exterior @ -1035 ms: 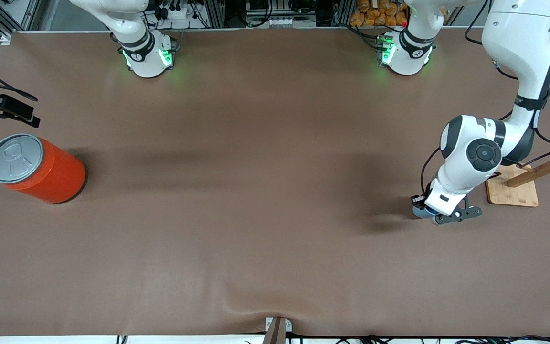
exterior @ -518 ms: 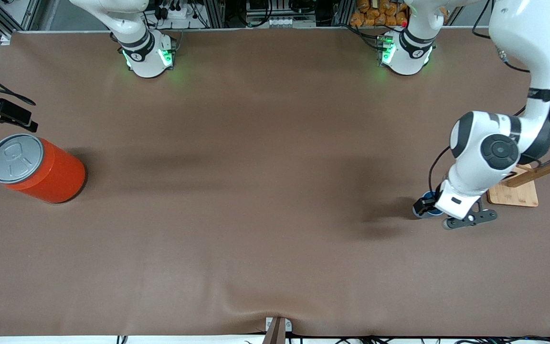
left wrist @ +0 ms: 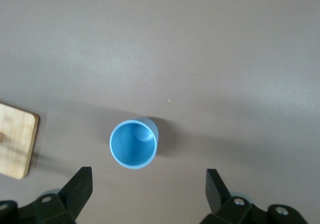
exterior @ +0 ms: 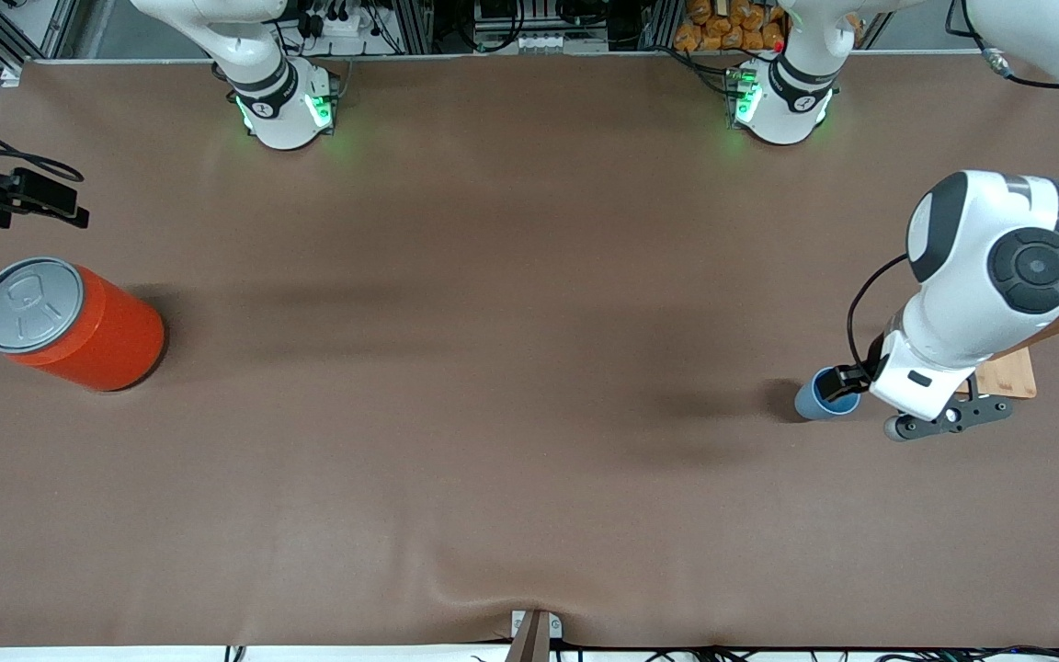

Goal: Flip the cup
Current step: 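Open the left gripper and lift it away from the cup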

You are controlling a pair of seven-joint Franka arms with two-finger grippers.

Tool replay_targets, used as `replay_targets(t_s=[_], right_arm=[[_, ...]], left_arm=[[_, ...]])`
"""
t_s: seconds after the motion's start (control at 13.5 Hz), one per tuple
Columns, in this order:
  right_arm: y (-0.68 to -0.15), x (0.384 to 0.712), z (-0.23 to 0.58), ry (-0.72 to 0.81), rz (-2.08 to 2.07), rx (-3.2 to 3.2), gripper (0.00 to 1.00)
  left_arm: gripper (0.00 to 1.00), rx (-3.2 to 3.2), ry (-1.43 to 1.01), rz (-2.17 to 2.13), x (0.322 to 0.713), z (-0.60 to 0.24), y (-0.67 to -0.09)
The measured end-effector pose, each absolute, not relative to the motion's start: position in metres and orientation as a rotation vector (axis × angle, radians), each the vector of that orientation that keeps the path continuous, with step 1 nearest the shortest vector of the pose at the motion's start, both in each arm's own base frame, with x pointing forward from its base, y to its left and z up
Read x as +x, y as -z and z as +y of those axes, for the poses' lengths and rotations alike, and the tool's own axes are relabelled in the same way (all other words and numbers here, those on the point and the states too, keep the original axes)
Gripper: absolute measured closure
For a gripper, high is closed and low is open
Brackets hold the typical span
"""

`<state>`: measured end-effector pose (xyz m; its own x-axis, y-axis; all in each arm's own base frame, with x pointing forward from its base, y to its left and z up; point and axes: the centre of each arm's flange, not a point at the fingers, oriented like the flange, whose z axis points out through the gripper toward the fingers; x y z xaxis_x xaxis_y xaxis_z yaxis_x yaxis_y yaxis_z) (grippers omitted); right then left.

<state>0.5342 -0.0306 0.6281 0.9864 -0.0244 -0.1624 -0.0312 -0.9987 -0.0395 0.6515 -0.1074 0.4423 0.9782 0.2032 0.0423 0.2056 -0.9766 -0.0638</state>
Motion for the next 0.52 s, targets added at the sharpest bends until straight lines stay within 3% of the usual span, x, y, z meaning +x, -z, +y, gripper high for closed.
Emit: replay_targets(t_s=[0.52], right_arm=[[-0.632,0.530,-0.027,-0.258,0.032,-3.095,0.00]], left_arm=[[0.00,-3.066,0.033,-0.307,0.632,-0.122,-0.511]])
